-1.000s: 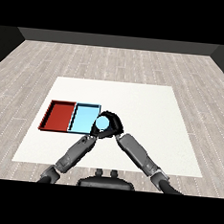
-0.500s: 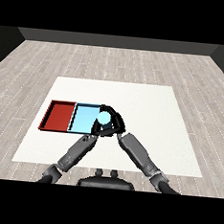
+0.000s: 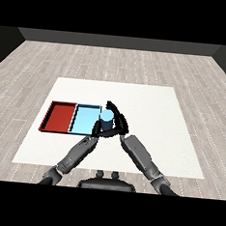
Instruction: Pick the blue can and put it in the blue box
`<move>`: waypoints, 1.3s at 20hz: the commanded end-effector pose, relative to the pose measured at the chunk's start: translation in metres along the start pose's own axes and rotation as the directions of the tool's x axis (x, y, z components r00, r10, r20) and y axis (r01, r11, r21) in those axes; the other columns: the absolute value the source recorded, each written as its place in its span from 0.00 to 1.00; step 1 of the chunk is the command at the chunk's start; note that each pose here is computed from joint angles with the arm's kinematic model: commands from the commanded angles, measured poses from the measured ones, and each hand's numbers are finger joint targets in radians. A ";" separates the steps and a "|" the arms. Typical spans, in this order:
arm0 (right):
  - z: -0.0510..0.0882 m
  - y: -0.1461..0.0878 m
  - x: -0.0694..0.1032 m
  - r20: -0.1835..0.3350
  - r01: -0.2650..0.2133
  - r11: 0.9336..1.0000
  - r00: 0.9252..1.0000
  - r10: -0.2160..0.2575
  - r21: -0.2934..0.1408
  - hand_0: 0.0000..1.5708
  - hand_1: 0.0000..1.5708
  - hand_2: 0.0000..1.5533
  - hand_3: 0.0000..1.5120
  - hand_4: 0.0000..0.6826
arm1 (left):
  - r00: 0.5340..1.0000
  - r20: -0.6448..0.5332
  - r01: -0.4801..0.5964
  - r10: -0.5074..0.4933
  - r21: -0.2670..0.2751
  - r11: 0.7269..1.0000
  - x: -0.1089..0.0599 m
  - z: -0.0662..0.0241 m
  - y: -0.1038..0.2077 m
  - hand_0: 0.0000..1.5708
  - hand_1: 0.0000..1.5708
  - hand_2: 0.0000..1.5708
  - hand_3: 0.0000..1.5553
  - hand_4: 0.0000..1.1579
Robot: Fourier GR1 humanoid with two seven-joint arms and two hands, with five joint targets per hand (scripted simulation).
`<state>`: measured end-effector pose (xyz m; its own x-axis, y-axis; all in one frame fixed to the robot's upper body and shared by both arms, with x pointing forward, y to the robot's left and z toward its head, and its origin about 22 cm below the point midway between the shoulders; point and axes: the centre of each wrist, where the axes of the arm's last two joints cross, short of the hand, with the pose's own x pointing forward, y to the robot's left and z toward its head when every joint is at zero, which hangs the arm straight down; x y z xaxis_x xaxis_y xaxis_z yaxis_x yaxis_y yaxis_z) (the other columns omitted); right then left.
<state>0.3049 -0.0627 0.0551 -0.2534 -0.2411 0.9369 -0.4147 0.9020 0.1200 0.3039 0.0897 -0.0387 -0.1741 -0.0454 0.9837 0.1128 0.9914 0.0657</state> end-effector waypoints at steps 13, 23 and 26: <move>0.071 -0.077 0.059 0.136 0.006 0.988 0.991 0.016 -0.154 0.00 0.00 0.00 0.00 0.00 | 0.995 -0.002 0.102 -0.102 0.040 0.994 -0.002 -0.0065 0.023 1.00 1.00 1.00 0.96 0.97; 0.114 -0.123 0.075 0.176 -0.012 0.954 0.982 0.067 -0.298 0.00 0.00 0.00 0.00 0.00 | 0.974 -0.098 0.220 -0.206 0.156 0.963 -0.011 -0.0307 0.116 1.00 1.00 1.00 0.96 0.99; 0.111 -0.137 0.090 0.166 0.004 0.945 0.985 0.053 -0.326 0.00 0.00 0.00 0.00 0.00 | 0.959 -0.216 0.232 -0.182 0.234 0.944 -0.012 -0.0259 0.147 1.00 1.00 1.00 0.96 0.97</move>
<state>0.2470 -0.2291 0.0774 -0.4187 -0.2628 0.8693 -0.1459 0.9642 0.2213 0.3413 0.1907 -0.0369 -0.0556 -0.2496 0.9668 -0.0856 0.9659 0.2444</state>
